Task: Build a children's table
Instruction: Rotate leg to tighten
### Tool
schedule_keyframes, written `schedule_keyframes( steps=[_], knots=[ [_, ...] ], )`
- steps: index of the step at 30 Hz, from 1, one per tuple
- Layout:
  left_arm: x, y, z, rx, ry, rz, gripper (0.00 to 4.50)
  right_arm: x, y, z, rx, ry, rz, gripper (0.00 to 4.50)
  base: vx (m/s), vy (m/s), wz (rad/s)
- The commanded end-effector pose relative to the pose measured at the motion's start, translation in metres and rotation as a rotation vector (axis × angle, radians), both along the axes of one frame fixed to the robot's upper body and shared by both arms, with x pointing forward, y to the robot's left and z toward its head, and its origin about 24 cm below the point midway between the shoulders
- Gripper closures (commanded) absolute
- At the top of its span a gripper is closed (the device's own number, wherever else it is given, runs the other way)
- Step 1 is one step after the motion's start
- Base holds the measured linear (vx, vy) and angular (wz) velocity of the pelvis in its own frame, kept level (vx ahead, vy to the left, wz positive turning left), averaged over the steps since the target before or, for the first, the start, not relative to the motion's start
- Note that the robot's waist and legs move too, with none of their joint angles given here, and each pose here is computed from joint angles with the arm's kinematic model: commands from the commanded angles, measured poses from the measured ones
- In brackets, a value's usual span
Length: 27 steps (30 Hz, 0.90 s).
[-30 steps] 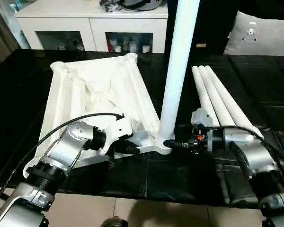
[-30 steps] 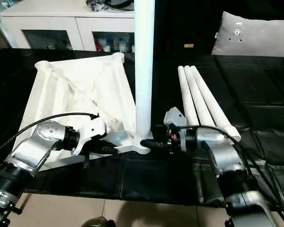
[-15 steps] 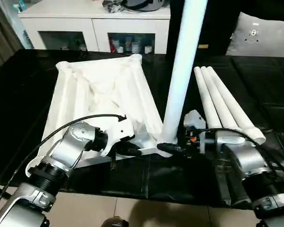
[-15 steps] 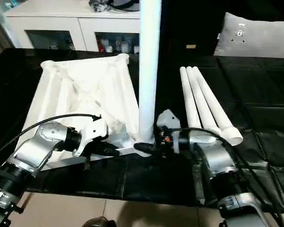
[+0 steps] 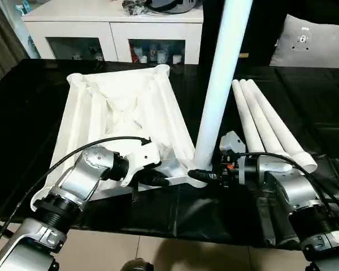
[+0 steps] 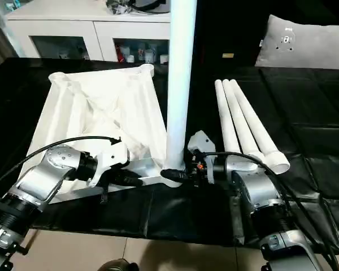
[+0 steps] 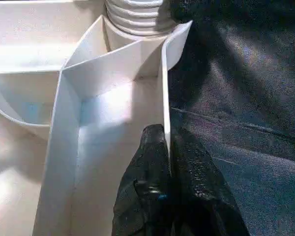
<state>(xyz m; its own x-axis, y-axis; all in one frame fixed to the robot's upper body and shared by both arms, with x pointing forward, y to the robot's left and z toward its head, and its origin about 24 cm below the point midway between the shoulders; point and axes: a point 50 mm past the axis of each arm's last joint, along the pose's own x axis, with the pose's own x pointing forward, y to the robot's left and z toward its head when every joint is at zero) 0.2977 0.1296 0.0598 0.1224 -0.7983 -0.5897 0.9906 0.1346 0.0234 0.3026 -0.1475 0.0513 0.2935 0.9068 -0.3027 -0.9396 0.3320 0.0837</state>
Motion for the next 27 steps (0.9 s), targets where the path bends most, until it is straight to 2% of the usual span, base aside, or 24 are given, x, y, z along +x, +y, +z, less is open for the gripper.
schedule_keyframes(
  steps=[1, 7, 9, 11, 13, 14, 16, 17, 20, 21, 22, 24, 26, 27],
  knots=[
    [-0.002, -0.007, -0.001, 0.005, 0.014, -0.045, 4.5, -0.003, 0.008, -0.001, 0.047, 0.011, 0.011, 1.83, 0.0, 0.0, 0.0],
    [-0.002, -0.018, 0.002, -0.065, 0.026, 0.03, 4.5, -0.003, 0.022, -0.01, 0.043, 0.034, -0.053, 1.84, 0.0, 0.0, 0.0],
    [-0.002, -0.029, 0.002, -0.117, 0.048, 0.074, 4.5, 0.004, 0.032, -0.017, 0.018, 0.035, -0.137, 1.84, 0.0, 0.0, 0.0],
    [0.001, -0.047, 0.003, -0.177, 0.065, 0.16, 4.5, 0.018, 0.046, -0.02, 0.031, 0.053, -0.301, 1.84, 0.0, 0.0, 0.0],
    [0.003, -0.051, 0.003, -0.189, 0.066, 0.187, 4.5, 0.023, 0.049, -0.021, 0.034, 0.065, -0.356, 1.84, 0.0, 0.0, 0.0],
    [0.011, -0.063, 0.004, -0.213, 0.043, 0.273, 4.5, 0.032, 0.055, -0.022, 0.043, 0.098, -0.473, 1.84, 0.0, 0.0, 0.0],
    [0.022, -0.076, 0.008, -0.242, 0.001, 0.381, 4.5, 0.04, 0.061, -0.023, 0.031, 0.127, -0.578, 1.84, 0.0, 0.0, 0.0],
    [0.022, -0.076, 0.008, -0.242, 0.001, 0.381, 4.5, 0.04, 0.061, -0.023, 0.031, 0.127, -0.578, 1.85, 0.0, 0.0, 0.0],
    [0.034, -0.096, 0.019, -0.293, -0.063, 0.493, 4.5, 0.045, 0.067, -0.028, -0.04, 0.111, -0.655, 1.85, 0.0, 0.0, 0.0],
    [0.035, -0.099, 0.022, -0.296, -0.078, 0.495, 4.5, 0.046, 0.068, -0.028, -0.047, 0.103, -0.661, 1.29, 0.0, 0.0, 0.0],
    [0.036, -0.1, 0.023, -0.294, -0.09, 0.488, 4.5, 0.046, 0.068, -0.028, -0.046, 0.095, -0.664, 1.15, 0.0, 0.0, 0.0],
    [0.037, -0.098, 0.022, -0.281, -0.099, 0.488, 4.5, 0.047, 0.067, -0.027, -0.028, 0.084, -0.678, 1.15, 0.0, 0.0, 0.0],
    [0.039, -0.093, 0.019, -0.242, -0.116, 0.489, 4.5, 0.048, 0.062, -0.025, -0.023, 0.057, -0.694, 0.79, 0.0, 0.0, 0.0],
    [0.039, -0.091, 0.017, -0.232, -0.121, 0.493, 4.5, 0.048, 0.06, -0.024, -0.025, 0.045, -0.698, 0.79, 0.0, 0.0, 0.0]
  ],
)
